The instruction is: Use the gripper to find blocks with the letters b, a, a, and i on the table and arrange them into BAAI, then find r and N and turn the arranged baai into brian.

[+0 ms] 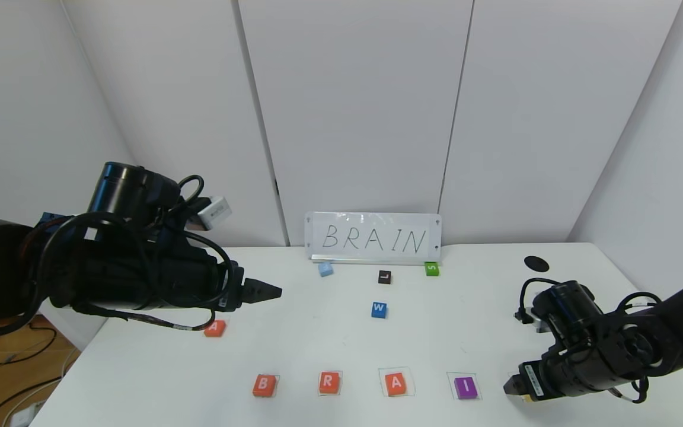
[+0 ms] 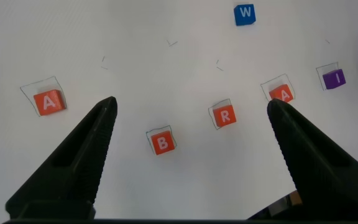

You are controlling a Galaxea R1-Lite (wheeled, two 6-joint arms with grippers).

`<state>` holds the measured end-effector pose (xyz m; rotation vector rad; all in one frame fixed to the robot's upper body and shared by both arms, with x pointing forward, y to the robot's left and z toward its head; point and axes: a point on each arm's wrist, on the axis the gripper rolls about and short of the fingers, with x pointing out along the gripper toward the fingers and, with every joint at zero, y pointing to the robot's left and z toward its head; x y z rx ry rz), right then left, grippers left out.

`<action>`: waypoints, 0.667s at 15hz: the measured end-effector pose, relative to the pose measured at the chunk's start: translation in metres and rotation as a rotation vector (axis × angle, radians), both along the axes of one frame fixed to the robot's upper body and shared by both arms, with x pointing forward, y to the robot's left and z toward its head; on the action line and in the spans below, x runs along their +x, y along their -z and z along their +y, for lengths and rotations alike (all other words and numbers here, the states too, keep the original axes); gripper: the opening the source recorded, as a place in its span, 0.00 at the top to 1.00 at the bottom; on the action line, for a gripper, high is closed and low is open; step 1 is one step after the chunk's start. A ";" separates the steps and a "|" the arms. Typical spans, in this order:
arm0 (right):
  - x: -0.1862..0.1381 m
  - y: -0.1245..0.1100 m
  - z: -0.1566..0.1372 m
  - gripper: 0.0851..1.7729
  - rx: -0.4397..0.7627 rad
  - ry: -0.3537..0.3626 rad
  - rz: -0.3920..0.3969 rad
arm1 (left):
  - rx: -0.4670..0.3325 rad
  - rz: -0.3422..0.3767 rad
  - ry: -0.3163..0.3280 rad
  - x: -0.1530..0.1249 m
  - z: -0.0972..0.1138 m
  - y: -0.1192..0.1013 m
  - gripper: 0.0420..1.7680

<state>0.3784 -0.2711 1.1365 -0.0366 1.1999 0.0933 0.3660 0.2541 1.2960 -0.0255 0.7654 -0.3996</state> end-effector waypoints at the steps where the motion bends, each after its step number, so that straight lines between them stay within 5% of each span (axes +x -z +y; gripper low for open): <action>1: 0.000 -0.002 0.000 0.07 0.002 0.001 -0.005 | 0.000 0.000 0.000 0.000 0.000 0.000 0.03; 10: -0.005 -0.032 -0.001 0.05 0.013 0.003 -0.047 | 0.000 -0.001 0.000 0.000 0.000 0.000 0.03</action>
